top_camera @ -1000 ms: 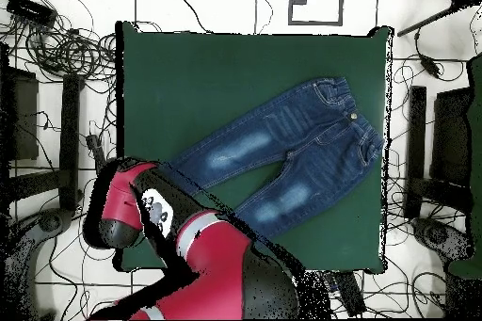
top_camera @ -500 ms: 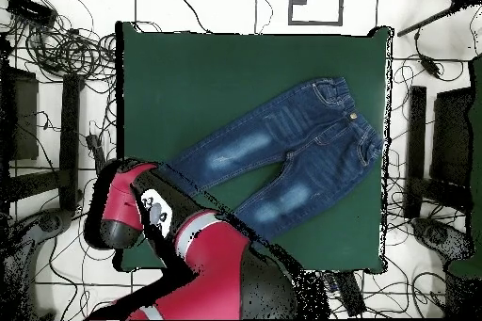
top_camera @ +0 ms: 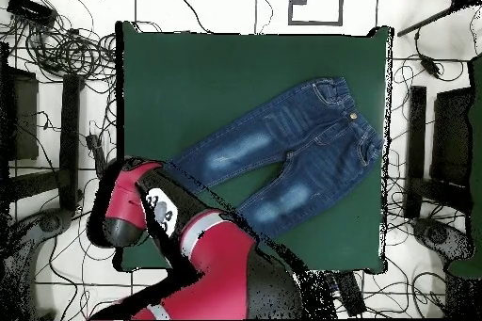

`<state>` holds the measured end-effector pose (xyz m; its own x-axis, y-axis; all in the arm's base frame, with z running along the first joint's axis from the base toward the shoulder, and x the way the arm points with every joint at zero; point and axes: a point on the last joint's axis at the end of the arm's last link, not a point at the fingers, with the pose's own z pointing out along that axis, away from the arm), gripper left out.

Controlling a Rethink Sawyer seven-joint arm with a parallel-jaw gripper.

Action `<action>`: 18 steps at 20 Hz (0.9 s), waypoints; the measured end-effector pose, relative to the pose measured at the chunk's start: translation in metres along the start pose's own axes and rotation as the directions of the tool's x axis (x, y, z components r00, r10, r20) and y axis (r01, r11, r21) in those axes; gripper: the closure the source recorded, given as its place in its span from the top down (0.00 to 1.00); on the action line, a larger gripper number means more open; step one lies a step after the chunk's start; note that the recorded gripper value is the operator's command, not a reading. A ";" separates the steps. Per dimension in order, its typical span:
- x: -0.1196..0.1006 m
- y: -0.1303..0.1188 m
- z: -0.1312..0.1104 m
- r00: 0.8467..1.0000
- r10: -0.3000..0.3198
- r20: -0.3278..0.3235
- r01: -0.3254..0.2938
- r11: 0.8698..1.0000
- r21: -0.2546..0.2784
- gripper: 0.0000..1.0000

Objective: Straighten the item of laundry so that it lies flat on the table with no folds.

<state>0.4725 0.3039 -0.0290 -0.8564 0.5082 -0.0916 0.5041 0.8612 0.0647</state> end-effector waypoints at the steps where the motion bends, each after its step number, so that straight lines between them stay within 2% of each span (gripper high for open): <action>1: -0.002 0.000 -0.001 1.000 0.011 -0.004 -0.011 1.000 0.001 1.00; 5: -0.022 0.001 -0.021 0.991 0.124 -0.049 -0.125 0.992 -0.008 1.00; 7: -0.030 0.003 -0.030 0.985 0.159 -0.061 -0.160 0.987 -0.012 1.00; 8: -0.044 0.003 -0.044 0.975 0.209 -0.072 -0.211 0.977 -0.016 1.00; 11: -0.071 0.003 -0.068 0.959 0.276 -0.070 -0.278 0.960 -0.022 1.00; 13: -0.080 0.002 -0.076 0.953 0.295 -0.066 -0.298 0.954 -0.025 1.00; 15: -0.100 0.000 -0.094 0.942 0.332 -0.055 -0.334 0.942 -0.030 1.00; 18: -0.114 -0.003 -0.107 0.934 0.354 -0.044 -0.356 0.934 -0.033 1.00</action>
<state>0.5564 0.2424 0.0874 -0.6261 0.7795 -0.0189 0.7719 0.6230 0.1262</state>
